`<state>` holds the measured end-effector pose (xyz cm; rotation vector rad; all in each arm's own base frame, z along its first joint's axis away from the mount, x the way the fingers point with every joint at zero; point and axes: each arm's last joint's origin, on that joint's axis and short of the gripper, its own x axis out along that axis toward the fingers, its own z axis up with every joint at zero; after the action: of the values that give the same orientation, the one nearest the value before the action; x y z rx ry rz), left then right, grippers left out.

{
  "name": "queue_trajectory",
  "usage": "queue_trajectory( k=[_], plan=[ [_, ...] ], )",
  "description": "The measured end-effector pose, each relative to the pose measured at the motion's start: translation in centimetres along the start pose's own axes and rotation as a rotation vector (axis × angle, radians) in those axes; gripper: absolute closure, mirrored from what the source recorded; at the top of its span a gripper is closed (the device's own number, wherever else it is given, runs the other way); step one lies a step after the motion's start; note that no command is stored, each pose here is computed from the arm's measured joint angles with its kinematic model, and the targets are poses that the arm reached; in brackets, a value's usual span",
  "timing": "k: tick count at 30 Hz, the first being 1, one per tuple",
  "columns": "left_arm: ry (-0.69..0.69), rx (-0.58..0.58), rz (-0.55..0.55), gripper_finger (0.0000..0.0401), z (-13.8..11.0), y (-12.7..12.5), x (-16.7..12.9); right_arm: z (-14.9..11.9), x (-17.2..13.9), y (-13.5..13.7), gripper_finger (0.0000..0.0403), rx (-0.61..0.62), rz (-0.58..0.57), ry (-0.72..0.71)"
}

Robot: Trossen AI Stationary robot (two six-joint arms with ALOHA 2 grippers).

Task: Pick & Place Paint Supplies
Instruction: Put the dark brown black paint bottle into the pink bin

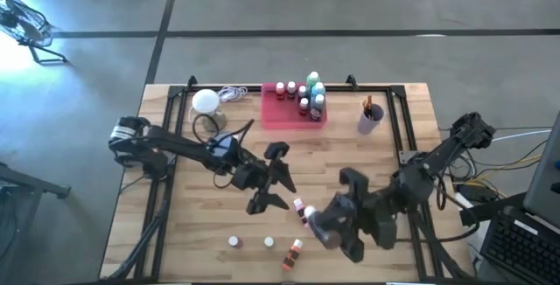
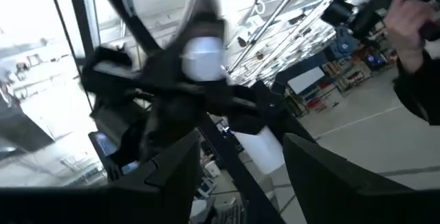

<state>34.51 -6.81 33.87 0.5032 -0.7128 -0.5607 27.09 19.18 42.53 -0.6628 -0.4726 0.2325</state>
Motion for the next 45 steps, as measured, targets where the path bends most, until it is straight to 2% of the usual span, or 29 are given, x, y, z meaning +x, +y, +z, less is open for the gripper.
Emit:
queue_trajectory(
  k=[3,6,9,12,17,21,25,32,39,45],
  plan=[
    [-0.019,-0.102,0.008,0.0188,0.0,0.6,0.7,-0.4,0.0,0.7,0.0294,0.023,0.1,0.007],
    [-0.023,-0.342,-0.001,0.0188,0.0,1.0,1.6,-0.7,-0.1,1.0,0.0294,0.022,0.164,0.066],
    [0.009,-0.584,-0.111,0.0188,-0.7,0.7,2.0,-1.0,0.0,1.3,0.0295,0.011,0.207,0.114],
    [0.015,-0.666,-0.192,0.0188,-1.3,0.0,2.1,-1.0,-0.1,1.8,0.0295,0.0,0.237,0.131],
    [-0.03,-0.621,-0.209,0.0188,-1.1,-0.9,2.4,-0.8,-0.2,2.2,0.0295,-0.031,0.282,0.095],
    [-0.068,-0.515,-0.166,0.0188,-0.9,-1.0,2.7,-0.7,-0.1,2.5,0.0295,-0.06,0.319,0.041],
    [-0.076,-0.461,-0.125,0.0188,-0.6,-0.7,3.1,-0.6,0.0,2.4,0.0296,-0.105,0.313,0.02],
    [-0.051,-0.493,-0.135,0.0188,-0.3,-0.6,4.1,-0.6,0.0,2.3,0.0296,-0.143,0.32,-0.004],
    [-0.082,-0.511,-0.252,0.0188,-1.0,-2.5,6.0,-0.6,0.0,2.4,0.0296,-0.145,0.318,-0.001],
    [-0.105,-0.485,-0.291,0.0188,-1.8,-1.9,6.9,-0.5,0.0,2.5,0.0296,-0.085,0.327,0.005]
  ],
)
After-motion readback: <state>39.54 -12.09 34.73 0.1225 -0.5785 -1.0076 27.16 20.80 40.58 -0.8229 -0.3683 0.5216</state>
